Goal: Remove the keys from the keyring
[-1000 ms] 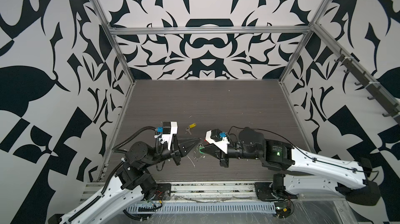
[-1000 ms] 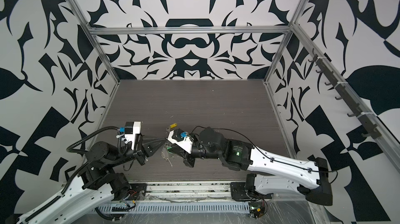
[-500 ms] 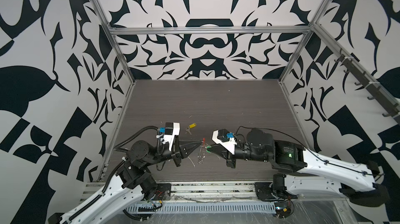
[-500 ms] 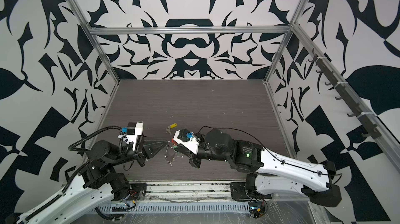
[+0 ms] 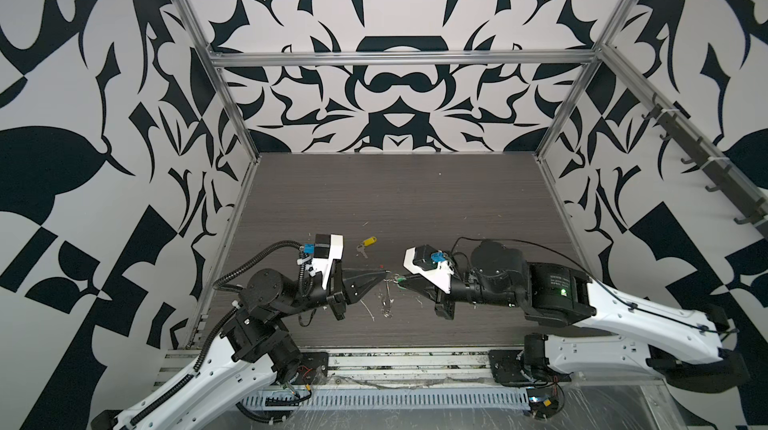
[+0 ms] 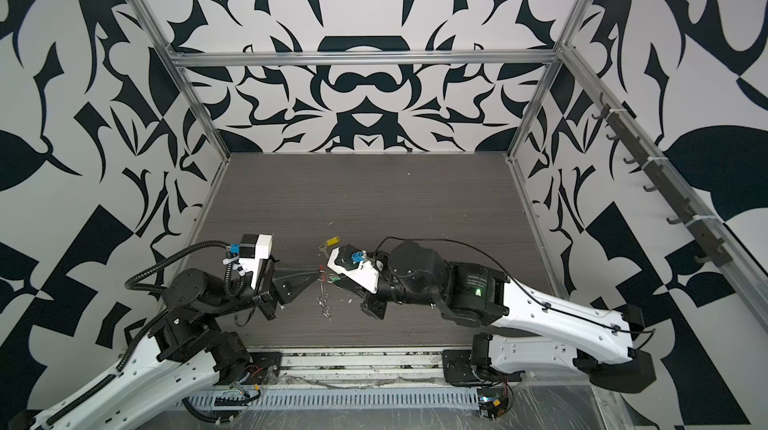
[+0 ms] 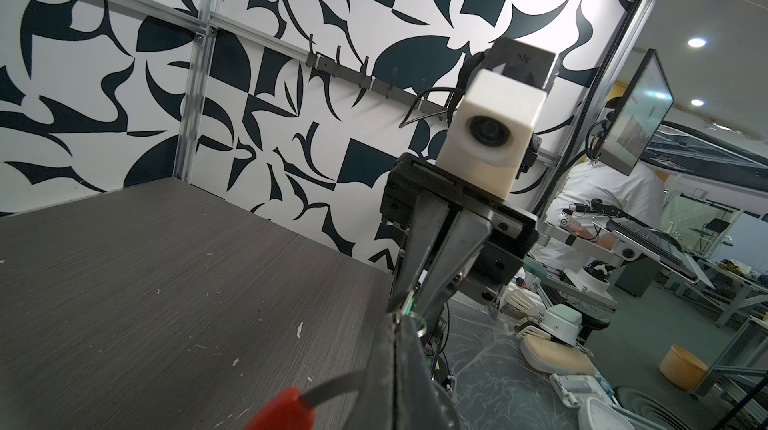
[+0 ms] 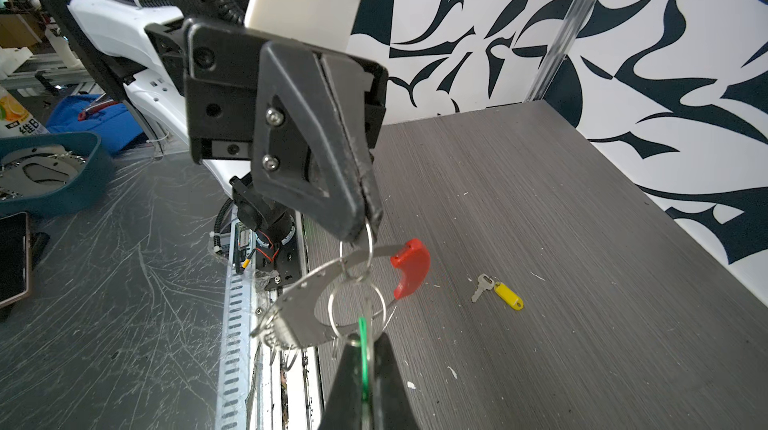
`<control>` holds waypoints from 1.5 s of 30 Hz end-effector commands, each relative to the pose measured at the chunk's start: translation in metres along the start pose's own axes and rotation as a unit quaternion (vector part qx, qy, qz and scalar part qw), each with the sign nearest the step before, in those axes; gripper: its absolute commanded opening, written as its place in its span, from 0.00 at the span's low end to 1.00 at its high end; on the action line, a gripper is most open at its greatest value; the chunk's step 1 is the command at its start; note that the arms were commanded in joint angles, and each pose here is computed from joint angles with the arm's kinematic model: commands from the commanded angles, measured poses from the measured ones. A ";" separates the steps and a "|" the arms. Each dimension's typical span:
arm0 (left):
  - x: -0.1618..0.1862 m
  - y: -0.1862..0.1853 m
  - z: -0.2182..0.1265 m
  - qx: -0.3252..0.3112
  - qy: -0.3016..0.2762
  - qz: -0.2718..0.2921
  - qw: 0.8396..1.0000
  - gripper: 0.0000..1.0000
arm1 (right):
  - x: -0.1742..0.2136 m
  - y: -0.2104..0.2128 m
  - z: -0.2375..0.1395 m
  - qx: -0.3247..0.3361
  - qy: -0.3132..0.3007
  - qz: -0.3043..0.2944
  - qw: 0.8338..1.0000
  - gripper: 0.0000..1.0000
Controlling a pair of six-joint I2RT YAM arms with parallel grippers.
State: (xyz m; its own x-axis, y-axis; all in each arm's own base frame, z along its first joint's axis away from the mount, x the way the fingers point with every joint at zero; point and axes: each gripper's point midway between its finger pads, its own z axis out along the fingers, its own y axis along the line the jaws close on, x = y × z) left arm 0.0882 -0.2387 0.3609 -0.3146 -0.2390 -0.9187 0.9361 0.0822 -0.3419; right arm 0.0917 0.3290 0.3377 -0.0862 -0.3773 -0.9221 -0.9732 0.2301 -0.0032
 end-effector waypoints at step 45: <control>-0.044 0.012 -0.004 -0.070 -0.068 0.091 0.991 0.00 | 0.024 -0.028 0.020 0.104 -0.014 -0.028 0.994 0.00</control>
State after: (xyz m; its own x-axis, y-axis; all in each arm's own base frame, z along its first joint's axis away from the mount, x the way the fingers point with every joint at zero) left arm 0.1020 -0.2364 0.3618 -0.2390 -0.2155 -0.9468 0.9414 0.1875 -0.2803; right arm 0.1090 0.3382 0.3209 -0.0106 -0.3374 -0.9413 -0.9406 0.3229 -0.1051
